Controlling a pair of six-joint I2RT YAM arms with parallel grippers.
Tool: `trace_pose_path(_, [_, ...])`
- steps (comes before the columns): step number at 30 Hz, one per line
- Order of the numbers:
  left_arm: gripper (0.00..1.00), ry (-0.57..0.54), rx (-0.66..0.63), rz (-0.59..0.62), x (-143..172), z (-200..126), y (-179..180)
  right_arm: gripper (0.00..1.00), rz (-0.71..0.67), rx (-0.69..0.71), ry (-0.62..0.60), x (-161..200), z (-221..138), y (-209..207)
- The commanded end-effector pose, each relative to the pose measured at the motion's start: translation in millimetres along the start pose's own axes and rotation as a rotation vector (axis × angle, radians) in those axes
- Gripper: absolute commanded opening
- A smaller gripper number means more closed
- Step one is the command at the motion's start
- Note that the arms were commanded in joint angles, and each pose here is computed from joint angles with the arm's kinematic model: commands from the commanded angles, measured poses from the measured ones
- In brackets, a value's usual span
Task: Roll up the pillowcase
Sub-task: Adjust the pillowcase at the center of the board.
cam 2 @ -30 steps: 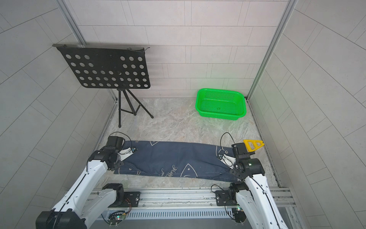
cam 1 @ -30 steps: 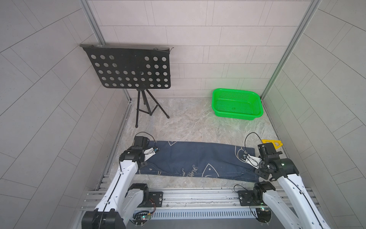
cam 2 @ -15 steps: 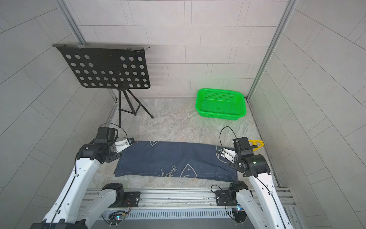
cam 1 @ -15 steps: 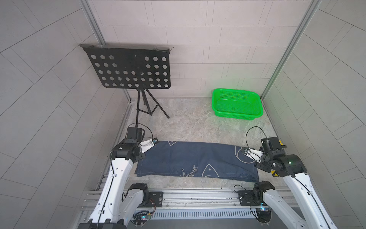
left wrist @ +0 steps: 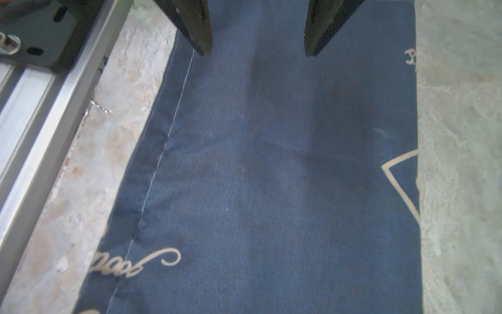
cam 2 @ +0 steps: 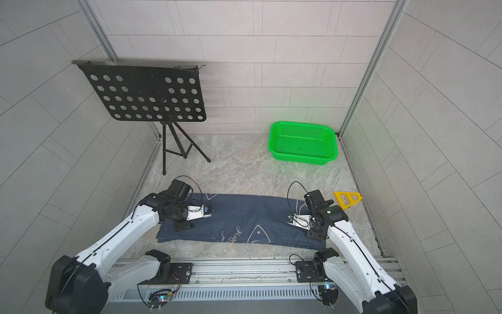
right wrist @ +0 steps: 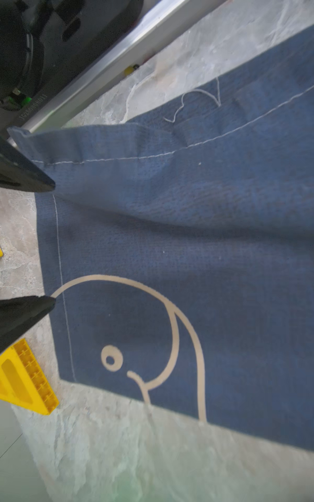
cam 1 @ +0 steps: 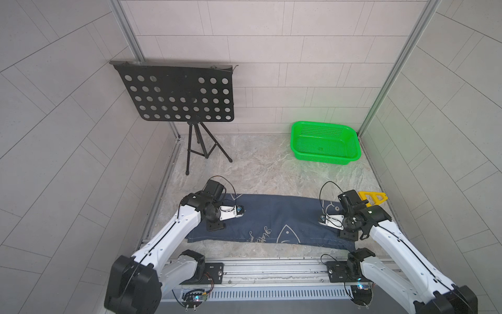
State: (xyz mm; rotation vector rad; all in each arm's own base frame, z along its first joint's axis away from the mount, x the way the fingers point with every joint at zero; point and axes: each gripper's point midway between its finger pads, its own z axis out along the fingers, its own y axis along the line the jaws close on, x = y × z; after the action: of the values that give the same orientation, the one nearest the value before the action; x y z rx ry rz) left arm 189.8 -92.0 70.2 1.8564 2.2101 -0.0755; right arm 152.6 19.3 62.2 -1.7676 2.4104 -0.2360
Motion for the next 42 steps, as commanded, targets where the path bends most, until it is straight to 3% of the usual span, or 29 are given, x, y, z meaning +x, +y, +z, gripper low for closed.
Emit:
trace_pose_path(1, [0.62,0.034,-0.013,-0.056,-1,14,15,0.67,-0.03,0.007,0.048,5,14,-2])
trace_pose_path(11, [0.64,0.325,-0.05,-0.028,56,44,24,0.75,-0.005,0.068,0.152,13,38,-26])
trace_pose_path(25, [0.67,0.441,-0.115,-0.199,108,46,51,0.77,0.055,0.131,0.187,3,51,-65])
trace_pose_path(32, [0.67,0.513,-0.202,-0.336,136,27,74,0.77,0.126,0.206,0.159,-17,56,-108])
trace_pose_path(37, [0.69,0.469,-0.265,-0.407,133,11,94,0.76,0.233,0.235,0.07,-45,41,-143])
trace_pose_path(40, [0.8,0.416,-0.302,-0.437,122,-3,107,0.76,0.252,0.254,0.052,-42,28,-143])
trace_pose_path(42, [0.8,0.335,-0.322,-0.465,105,-17,116,0.77,0.391,0.291,-0.012,-32,11,-149])
